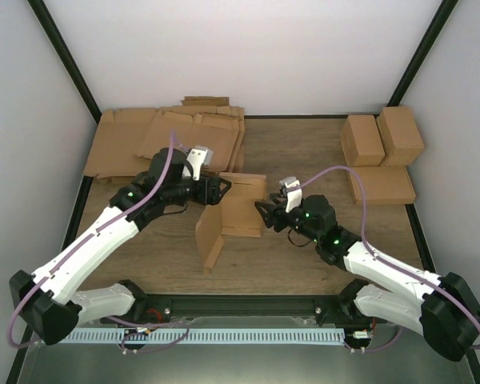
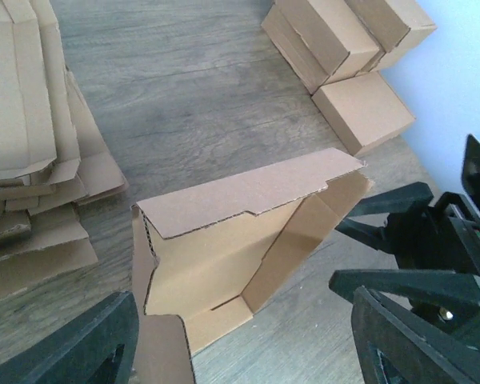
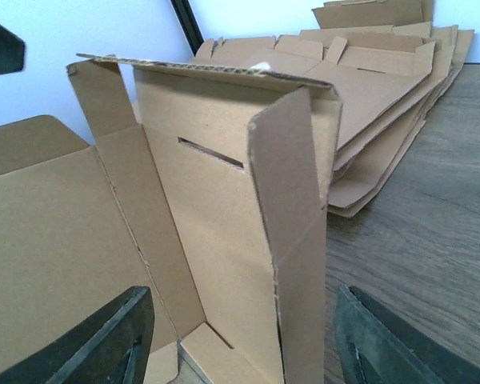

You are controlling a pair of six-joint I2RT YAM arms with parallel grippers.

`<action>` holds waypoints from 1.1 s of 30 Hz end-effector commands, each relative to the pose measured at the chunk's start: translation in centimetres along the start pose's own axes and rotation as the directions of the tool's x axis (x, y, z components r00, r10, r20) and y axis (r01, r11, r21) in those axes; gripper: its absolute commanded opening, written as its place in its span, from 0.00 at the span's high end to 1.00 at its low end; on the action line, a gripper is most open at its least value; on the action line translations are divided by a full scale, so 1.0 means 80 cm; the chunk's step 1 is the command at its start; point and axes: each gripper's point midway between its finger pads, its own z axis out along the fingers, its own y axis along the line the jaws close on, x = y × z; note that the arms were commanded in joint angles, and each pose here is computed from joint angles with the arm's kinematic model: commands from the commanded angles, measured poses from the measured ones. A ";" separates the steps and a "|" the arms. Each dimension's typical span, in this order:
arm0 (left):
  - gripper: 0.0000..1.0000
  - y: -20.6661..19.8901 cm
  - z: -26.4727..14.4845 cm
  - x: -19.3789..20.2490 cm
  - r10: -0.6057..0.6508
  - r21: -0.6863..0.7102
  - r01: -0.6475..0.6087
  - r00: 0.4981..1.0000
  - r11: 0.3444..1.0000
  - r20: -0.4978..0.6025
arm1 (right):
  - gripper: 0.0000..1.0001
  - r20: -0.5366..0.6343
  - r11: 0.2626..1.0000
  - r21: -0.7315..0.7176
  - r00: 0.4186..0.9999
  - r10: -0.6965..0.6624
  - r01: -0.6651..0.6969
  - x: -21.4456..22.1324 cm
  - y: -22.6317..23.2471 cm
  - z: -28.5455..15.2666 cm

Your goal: Fold the paper box

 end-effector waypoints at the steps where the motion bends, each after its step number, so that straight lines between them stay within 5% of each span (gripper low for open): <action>1: 0.22 -0.005 -0.021 0.001 -0.009 0.022 0.008 1.000 1.000 0.029 | 0.36 0.028 1.000 -0.024 1.000 -0.003 0.004 -0.026 0.013 -0.004; 14: 0.18 0.007 -0.043 0.036 0.012 -0.021 -0.013 0.999 1.000 -0.045 | 0.37 0.003 1.000 -0.028 1.000 -0.008 0.008 -0.019 0.014 -0.004; 24: 0.16 0.013 -0.056 0.038 -0.020 -0.056 0.018 0.999 0.998 -0.037 | 0.10 0.002 0.998 -0.025 0.999 -0.053 0.053 -0.029 0.018 -0.020; 33: 0.42 0.016 -0.049 0.021 -0.056 -0.011 0.055 0.998 0.998 -0.028 | 0.09 0.035 0.973 -0.043 0.974 -0.225 0.226 -0.079 0.038 -0.032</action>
